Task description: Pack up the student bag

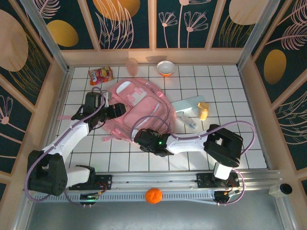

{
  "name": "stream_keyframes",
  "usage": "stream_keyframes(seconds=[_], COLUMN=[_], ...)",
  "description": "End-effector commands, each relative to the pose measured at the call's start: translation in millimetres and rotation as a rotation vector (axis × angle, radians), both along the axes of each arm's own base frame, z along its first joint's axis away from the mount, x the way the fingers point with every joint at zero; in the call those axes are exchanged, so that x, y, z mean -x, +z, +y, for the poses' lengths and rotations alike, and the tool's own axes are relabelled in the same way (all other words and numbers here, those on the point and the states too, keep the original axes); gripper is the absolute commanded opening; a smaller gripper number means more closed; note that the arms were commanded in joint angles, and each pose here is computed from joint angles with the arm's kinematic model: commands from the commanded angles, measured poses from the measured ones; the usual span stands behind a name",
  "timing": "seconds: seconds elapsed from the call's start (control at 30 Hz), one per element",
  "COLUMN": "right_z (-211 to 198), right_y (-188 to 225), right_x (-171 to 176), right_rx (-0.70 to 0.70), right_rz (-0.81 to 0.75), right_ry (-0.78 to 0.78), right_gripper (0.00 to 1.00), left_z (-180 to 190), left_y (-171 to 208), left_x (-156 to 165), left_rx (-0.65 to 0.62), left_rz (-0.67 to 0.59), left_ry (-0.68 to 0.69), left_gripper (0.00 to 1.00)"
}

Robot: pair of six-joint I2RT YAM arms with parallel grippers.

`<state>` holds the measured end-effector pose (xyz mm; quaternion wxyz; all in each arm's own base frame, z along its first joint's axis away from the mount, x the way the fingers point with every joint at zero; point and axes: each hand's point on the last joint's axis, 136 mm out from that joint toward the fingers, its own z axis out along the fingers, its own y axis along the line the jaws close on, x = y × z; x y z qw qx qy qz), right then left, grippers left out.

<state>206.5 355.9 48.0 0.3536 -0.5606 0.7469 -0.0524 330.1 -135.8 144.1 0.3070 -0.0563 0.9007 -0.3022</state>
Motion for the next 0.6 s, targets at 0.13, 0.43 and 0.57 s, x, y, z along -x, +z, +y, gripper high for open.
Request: stream_keyframes(seconds=[0.13, 0.43, 0.57], right_z=[-6.7, 1.1, -1.6], right_y=[64.2, 183.0, 206.2], right_x=[-29.4, -41.1, -57.9], right_rx=[-0.021, -0.303, -0.349], right_rz=[-0.109, 0.038, 0.051], right_ry=[-0.011, 0.124, 0.128], right_gripper=[0.00, 0.00, 0.00], left_z=[-2.8, -24.1, -20.9], left_y=[28.7, 66.8, 82.9], left_x=[-0.1, 25.1, 37.8], left_rx=[0.028, 0.054, 0.061], left_rz=[-0.127, -0.326, -0.402], left_ry=[-0.037, -0.257, -0.250], left_gripper=[0.70, 0.73, 0.74])
